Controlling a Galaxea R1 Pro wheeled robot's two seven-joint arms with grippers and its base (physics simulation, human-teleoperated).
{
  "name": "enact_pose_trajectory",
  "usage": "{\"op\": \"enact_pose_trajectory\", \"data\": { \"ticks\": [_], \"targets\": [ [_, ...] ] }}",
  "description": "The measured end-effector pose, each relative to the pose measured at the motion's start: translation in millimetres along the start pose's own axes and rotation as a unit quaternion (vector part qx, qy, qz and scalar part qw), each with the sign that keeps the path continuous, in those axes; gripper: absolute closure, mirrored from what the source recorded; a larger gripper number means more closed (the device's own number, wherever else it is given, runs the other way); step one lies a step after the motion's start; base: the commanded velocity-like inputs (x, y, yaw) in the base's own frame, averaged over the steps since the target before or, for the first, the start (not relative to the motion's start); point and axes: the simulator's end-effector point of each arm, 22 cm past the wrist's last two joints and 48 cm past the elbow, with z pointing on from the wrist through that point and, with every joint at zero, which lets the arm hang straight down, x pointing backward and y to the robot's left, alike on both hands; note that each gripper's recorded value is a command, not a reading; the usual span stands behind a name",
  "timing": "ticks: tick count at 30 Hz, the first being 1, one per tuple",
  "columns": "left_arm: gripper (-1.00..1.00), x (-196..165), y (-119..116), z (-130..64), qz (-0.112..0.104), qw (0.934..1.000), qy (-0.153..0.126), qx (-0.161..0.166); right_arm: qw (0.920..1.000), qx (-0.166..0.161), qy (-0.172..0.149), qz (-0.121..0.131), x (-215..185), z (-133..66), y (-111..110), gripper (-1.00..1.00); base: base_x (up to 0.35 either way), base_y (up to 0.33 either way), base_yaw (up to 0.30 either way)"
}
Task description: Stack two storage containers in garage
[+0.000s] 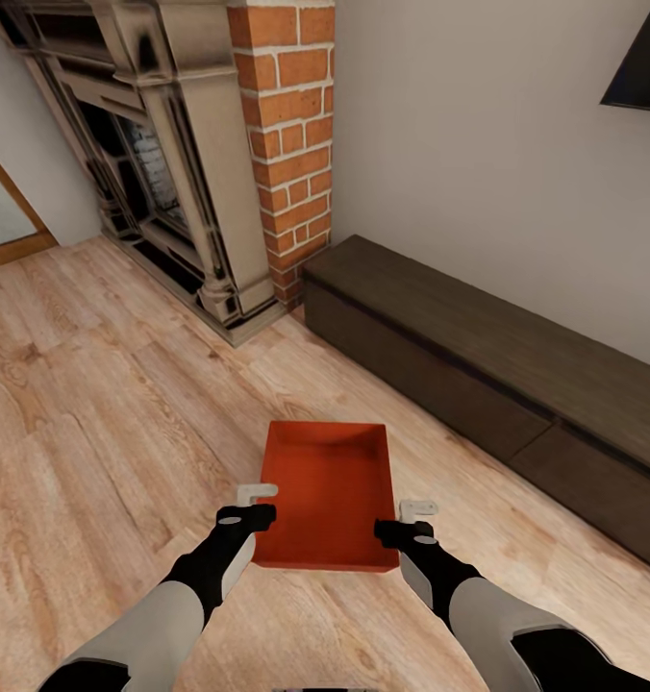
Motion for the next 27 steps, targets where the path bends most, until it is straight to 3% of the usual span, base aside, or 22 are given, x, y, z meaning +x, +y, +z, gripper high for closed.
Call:
{"op": "enact_pose_trajectory", "data": {
  "ticks": [23, 27],
  "targets": [
    [-1.0, 24.4, -0.3, 38.5, 0.005, 1.0, -0.005, -0.001, 1.0, 0.0, -0.001, -0.002, 27.3, 39.0, 0.7, -1.0, 0.0, 0.0, 0.0],
    [-1.0, 28.2, 0.6, 45.3, 0.015, 0.9998, -0.008, -0.004, 1.0, 0.0, -0.001, -0.002, 32.4, 45.9, -0.1, -1.0, 0.0, 0.0, 0.0]
  ]
}}
